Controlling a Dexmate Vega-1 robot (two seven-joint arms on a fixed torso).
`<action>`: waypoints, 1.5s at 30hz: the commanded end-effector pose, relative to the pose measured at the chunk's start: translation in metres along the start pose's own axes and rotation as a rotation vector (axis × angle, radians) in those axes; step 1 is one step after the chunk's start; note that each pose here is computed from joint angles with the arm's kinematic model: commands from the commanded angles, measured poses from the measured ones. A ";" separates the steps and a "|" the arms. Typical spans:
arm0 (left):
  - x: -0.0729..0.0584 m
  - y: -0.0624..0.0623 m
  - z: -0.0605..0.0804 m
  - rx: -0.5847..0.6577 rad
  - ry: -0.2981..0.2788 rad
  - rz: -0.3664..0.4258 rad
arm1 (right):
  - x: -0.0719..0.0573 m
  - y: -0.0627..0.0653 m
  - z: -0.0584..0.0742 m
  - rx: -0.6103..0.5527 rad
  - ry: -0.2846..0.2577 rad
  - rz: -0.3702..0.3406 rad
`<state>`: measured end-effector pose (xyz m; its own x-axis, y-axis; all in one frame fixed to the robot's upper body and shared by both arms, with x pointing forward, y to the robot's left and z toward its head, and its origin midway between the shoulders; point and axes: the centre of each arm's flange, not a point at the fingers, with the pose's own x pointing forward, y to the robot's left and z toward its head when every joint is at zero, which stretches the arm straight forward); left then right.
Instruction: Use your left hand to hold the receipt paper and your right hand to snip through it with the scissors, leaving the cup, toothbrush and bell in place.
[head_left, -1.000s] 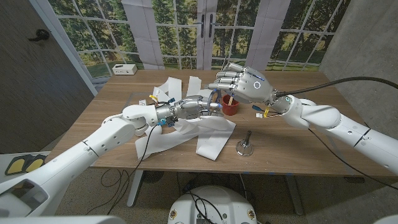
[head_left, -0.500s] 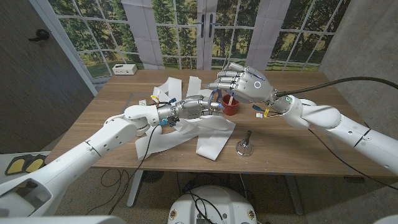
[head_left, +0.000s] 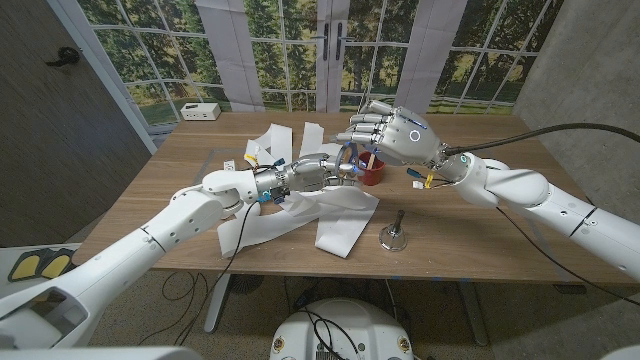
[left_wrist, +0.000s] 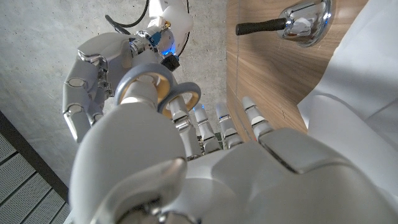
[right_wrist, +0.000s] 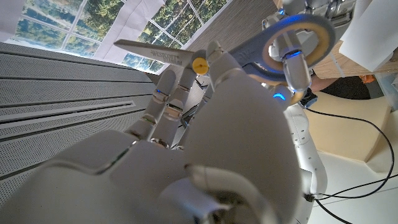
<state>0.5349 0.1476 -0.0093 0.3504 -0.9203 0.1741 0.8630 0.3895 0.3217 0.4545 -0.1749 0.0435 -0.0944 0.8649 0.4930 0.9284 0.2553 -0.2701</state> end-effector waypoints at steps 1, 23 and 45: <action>0.002 0.000 -0.005 -0.047 -0.016 0.011 | 0.001 -0.001 -0.001 -0.002 0.003 -0.013; 0.000 -0.001 -0.007 -0.100 -0.049 0.049 | 0.003 0.001 0.003 0.025 -0.009 -0.008; 0.003 -0.001 -0.008 -0.087 -0.044 0.025 | 0.006 0.010 0.008 0.037 -0.023 0.015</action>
<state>0.5378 0.1478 -0.0175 0.3759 -0.8984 0.2272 0.8766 0.4243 0.2272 0.4578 -0.1672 0.0404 -0.0956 0.8714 0.4812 0.9169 0.2652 -0.2981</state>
